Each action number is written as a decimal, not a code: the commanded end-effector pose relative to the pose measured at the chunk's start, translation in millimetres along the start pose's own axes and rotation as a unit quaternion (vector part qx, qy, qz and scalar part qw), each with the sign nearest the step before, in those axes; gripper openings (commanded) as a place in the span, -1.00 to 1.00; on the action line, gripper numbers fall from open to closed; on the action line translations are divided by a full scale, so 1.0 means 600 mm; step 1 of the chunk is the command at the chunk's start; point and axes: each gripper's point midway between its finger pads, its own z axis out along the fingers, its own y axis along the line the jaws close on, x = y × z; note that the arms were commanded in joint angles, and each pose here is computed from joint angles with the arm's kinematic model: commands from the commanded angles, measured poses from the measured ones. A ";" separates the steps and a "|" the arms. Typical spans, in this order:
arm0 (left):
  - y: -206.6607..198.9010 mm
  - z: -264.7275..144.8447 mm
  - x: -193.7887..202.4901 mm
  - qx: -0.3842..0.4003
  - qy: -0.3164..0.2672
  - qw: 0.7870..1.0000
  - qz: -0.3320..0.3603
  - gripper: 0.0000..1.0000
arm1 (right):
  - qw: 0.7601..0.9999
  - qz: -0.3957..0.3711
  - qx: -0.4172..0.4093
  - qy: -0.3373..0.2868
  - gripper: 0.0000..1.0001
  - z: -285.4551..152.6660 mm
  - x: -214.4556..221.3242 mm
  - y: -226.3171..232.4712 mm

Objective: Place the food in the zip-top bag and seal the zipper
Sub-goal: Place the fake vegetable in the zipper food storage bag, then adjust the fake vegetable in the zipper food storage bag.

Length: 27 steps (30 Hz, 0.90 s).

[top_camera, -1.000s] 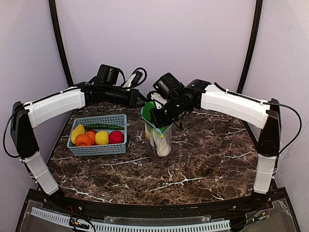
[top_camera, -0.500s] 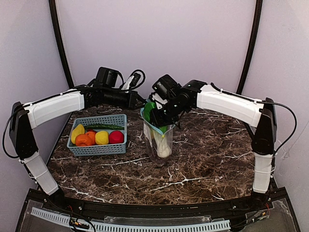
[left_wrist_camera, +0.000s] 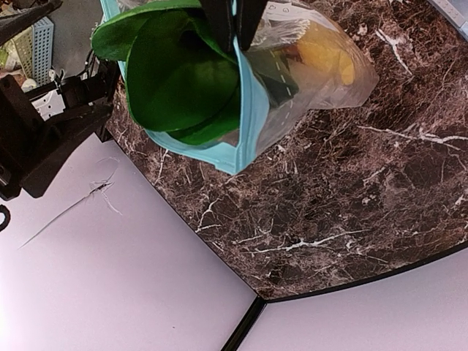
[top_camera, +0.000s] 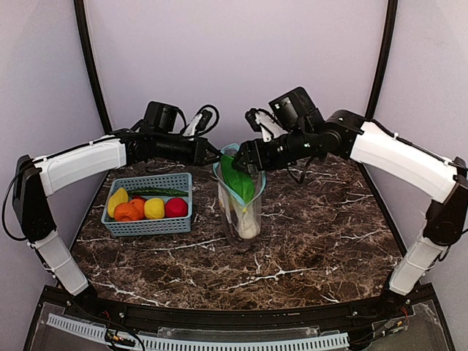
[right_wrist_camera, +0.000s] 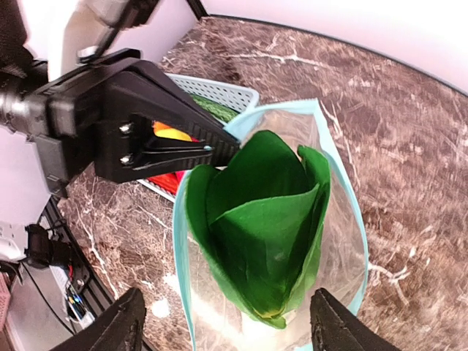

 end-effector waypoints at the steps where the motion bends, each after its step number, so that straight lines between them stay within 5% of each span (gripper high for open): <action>1: -0.019 -0.027 -0.016 0.011 -0.022 1.000 0.013 -0.99 | 0.999 -0.017 -0.012 -0.029 0.34 0.006 -0.009 0.007; 16: -0.026 -0.028 -0.008 0.030 -0.019 0.999 0.024 -0.99 | 0.998 -0.024 0.049 -0.023 -0.54 0.099 -0.007 -0.024; 27: -0.048 -0.041 -0.015 0.059 -0.029 0.997 0.044 -0.99 | 0.989 -0.011 0.145 0.014 -0.70 0.190 0.040 -0.095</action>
